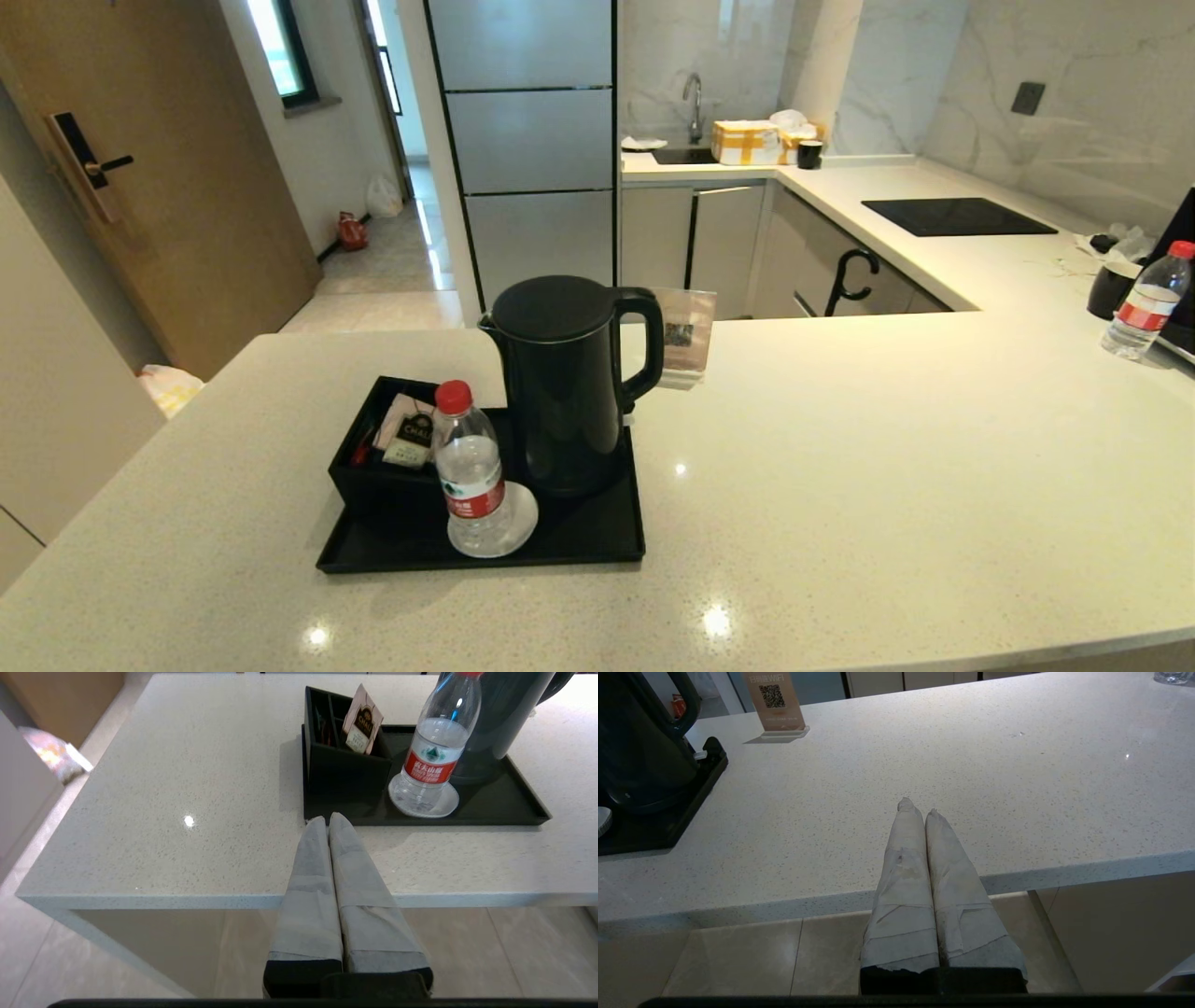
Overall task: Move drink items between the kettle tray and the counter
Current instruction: Pick up the tea bag
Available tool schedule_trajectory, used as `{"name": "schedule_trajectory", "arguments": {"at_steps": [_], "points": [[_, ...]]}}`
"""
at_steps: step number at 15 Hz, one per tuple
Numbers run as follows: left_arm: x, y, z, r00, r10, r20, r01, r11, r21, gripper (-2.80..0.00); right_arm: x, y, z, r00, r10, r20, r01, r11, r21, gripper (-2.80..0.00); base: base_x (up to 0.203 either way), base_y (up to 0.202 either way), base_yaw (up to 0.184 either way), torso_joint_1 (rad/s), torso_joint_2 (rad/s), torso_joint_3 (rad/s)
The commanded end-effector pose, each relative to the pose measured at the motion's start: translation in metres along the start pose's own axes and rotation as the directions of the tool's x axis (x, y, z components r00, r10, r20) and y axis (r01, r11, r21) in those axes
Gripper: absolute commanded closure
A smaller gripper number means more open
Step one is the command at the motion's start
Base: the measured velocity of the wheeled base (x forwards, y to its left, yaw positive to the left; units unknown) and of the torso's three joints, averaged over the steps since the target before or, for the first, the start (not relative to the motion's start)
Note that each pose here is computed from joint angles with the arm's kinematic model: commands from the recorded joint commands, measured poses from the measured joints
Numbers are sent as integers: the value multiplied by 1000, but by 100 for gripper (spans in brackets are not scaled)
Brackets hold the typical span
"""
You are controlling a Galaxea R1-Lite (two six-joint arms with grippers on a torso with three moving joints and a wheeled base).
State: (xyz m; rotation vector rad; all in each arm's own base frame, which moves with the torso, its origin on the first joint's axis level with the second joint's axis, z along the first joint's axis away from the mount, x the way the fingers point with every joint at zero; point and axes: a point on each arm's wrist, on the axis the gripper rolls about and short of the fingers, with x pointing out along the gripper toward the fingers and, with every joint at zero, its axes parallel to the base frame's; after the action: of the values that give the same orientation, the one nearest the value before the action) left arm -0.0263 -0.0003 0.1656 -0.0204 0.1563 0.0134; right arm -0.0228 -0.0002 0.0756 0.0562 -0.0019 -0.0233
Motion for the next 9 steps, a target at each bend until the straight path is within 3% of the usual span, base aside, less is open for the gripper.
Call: {"name": "schedule_trajectory", "arguments": {"at_steps": [1,3,5,6,9], "points": [[21,-1,45,988,9,-153,-11,1000,-10,0,0,0,0,1000,0,-1,0,1000,1,0,0,0,0,0,0,0],[65,-1,83,943,16,-332,-17,1000,-2,0,0,0,0,1000,0,-1,0,1000,1,0,0,0,0,0,0,0],[134,0,102,842,20,-538,-3,999,33,0,0,0,0,1000,0,-1,0,1000,1,0,0,0,0,0,0,0],[159,1,108,805,22,-592,8,999,47,0,0,0,0,1000,0,-1,0,1000,1,0,0,0,0,0,0,0],[207,1,122,737,-10,-675,60,997,51,0,0,0,0,1000,0,-1,0,1000,1,0,0,0,0,0,0,0]]}}
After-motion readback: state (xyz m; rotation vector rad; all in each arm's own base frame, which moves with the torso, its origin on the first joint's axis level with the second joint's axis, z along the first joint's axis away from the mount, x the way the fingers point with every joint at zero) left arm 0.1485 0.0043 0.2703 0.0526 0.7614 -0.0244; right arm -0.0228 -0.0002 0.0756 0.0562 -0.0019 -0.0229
